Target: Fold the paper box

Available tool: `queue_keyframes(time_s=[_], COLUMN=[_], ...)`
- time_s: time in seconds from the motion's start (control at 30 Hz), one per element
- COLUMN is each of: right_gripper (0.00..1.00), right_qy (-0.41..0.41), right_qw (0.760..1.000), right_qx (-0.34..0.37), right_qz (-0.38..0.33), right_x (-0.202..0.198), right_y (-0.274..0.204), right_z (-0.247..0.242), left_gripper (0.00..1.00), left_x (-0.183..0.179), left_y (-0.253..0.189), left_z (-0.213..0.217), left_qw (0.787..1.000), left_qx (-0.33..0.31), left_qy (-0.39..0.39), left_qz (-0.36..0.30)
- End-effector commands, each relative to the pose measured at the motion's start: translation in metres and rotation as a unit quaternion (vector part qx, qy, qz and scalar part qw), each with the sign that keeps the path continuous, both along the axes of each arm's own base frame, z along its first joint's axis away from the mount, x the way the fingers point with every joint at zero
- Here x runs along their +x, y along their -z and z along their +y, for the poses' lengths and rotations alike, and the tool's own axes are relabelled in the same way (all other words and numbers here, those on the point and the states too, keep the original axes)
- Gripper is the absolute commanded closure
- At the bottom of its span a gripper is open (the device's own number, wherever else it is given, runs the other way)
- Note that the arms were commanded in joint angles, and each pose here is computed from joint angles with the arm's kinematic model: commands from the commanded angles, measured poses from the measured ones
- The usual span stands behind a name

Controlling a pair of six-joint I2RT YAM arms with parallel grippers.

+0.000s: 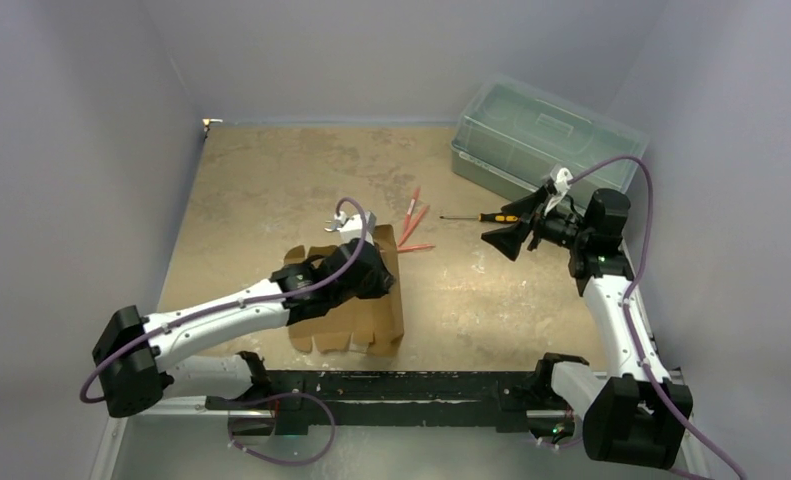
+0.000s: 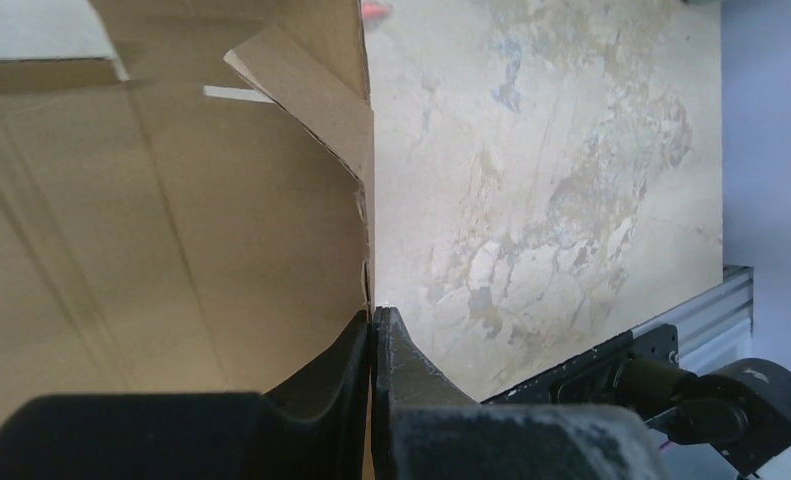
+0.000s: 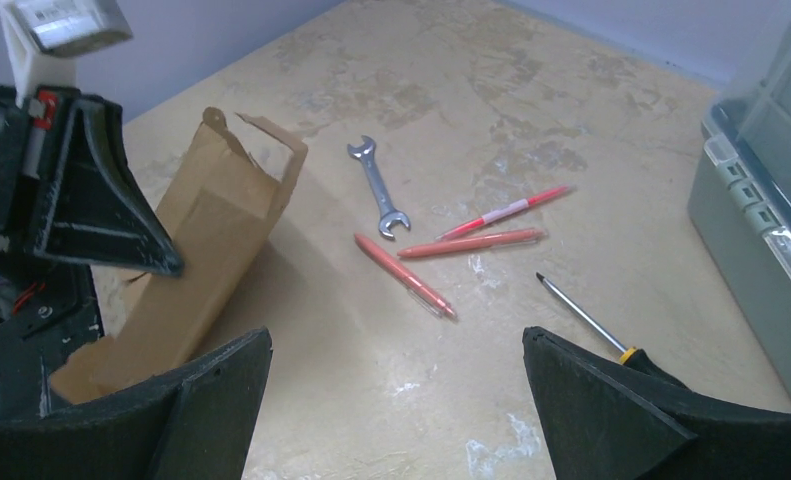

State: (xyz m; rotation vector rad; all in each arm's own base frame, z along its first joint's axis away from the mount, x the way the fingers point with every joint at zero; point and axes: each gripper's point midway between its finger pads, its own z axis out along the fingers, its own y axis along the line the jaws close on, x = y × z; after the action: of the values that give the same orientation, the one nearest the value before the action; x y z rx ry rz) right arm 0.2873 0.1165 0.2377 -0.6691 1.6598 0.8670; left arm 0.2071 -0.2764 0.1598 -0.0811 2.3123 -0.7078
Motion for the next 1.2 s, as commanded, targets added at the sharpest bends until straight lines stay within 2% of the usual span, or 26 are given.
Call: queue_keyframes(time_s=[0.0, 0.3, 0.53, 0.57, 0.67, 0.73, 0.83, 0.93, 1.0, 1.1, 1.17], right_gripper=[0.01, 0.01, 0.01, 0.01, 0.01, 0.01, 0.01, 0.01, 0.02, 0.03, 0.03], right_qy=[-0.010, -0.025, -0.017, -0.010, 0.017, 0.029, 0.034, 0.033, 0.034, 0.044, 0.054], right_qw=[0.999, 0.999, 0.999, 0.999, 0.999, 0.999, 0.999, 0.998, 0.998, 0.996, 0.994], right_qx=[-0.008, -0.022, -0.026, -0.028, -0.037, -0.039, -0.039, -0.041, -0.046, -0.064, -0.078], right_qz=[-0.029, -0.014, -0.014, -0.013, -0.005, 0.000, 0.010, 0.021, 0.029, 0.040, 0.050], right_x=[0.003, 0.000, 0.002, 0.004, 0.012, 0.016, 0.019, 0.020, 0.022, 0.028, 0.032], right_y=[-0.017, -0.006, -0.005, -0.003, 0.002, 0.004, 0.006, 0.012, 0.018, 0.030, 0.041], right_z=[0.004, 0.015, 0.013, 0.012, 0.006, 0.003, 0.003, 0.006, 0.007, 0.005, 0.001], left_gripper=[1.00, 1.00, 1.00, 0.97, 0.68, 0.51, 0.37, 0.34, 0.32, 0.27, 0.24], left_x=[0.003, 0.026, 0.050, 0.055, 0.066, 0.071, 0.077, 0.079, 0.083, 0.095, 0.105], left_y=[0.003, 0.006, 0.013, 0.006, -0.014, -0.026, -0.049, -0.071, -0.087, -0.098, -0.089], left_z=[-0.036, -0.093, -0.135, -0.143, -0.148, -0.140, -0.124, -0.099, -0.069, -0.022, 0.007], left_qw=[0.998, 0.997, 0.998, 0.996, 0.995, 0.995, 0.989, 0.971, 0.948, 0.929, 0.921], left_qx=[-0.043, -0.068, -0.063, -0.077, -0.066, -0.030, 0.013, 0.042, 0.078, 0.150, 0.189], left_qy=[-0.037, -0.020, -0.010, -0.006, 0.005, 0.024, 0.075, 0.172, 0.225, 0.207, 0.185], left_qz=[0.010, -0.012, -0.028, -0.041, -0.073, -0.094, -0.125, -0.159, -0.210, -0.269, -0.287])
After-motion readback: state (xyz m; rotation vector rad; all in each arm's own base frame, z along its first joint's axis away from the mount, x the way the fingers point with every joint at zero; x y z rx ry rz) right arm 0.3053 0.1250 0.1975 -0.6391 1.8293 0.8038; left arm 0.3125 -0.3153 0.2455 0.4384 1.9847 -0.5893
